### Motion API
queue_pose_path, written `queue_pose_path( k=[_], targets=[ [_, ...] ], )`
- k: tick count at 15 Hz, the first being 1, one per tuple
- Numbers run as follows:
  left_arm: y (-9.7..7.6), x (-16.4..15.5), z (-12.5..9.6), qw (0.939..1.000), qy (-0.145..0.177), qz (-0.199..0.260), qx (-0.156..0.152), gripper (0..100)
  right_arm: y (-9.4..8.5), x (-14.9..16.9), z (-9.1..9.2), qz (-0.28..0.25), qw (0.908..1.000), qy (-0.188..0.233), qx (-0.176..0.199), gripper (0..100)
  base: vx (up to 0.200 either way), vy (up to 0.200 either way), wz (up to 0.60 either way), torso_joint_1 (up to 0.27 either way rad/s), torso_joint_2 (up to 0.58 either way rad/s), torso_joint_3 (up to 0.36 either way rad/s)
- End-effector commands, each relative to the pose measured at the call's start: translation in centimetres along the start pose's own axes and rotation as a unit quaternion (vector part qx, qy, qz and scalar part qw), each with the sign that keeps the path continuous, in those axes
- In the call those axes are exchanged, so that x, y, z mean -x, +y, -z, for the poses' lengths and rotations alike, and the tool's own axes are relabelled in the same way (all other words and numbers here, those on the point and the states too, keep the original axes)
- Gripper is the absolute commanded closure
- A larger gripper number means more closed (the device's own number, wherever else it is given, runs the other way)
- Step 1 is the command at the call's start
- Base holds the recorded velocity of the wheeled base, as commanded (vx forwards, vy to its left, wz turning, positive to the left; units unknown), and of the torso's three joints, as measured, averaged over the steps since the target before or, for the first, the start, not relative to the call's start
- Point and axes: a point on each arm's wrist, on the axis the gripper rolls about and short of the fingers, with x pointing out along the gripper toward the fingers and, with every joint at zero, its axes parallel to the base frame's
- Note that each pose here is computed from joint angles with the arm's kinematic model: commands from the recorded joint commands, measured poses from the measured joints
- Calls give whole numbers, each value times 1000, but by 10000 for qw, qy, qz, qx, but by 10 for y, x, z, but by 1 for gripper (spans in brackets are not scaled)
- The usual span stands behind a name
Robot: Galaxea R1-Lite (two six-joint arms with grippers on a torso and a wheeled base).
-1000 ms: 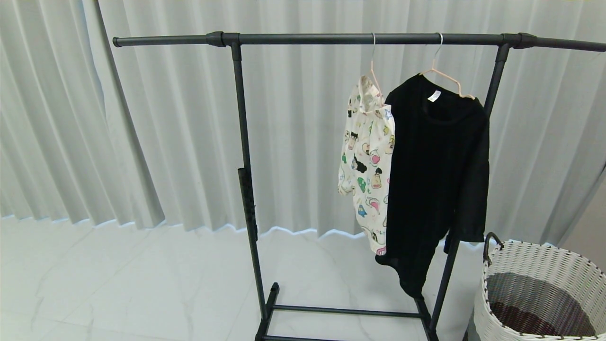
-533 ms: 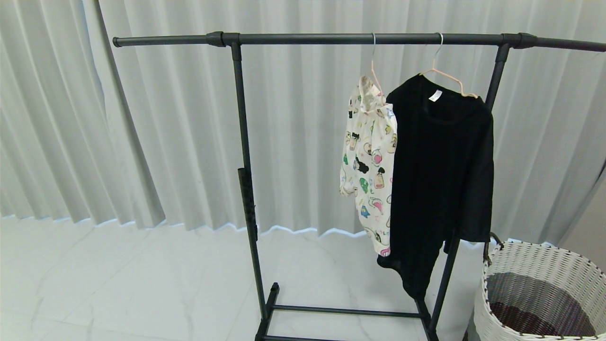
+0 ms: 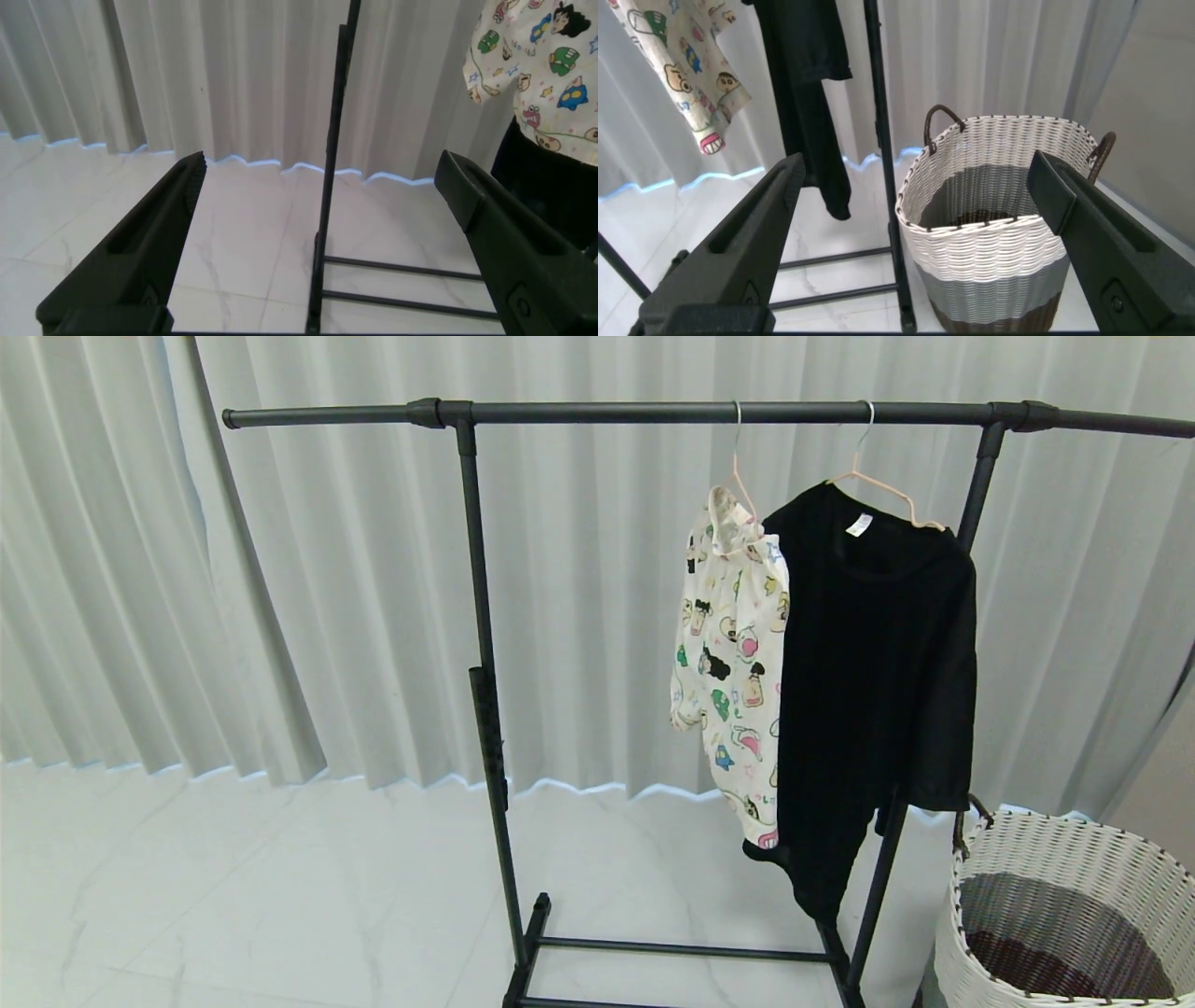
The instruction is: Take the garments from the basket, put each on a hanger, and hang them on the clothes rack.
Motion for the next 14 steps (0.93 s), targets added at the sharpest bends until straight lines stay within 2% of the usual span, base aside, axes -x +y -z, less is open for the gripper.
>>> queue_pose_path(
  k=[1,14],
  targets=[
    [0,0,0,10000,-6,-1,2,0,0,0,0,-2,10000,-6,-1,0,0,0,0,0,0,0],
    [0,0,0,10000,-6,6,2,0,0,0,0,-2,10000,-6,-1,0,0,0,0,0,0,0]
  ],
)
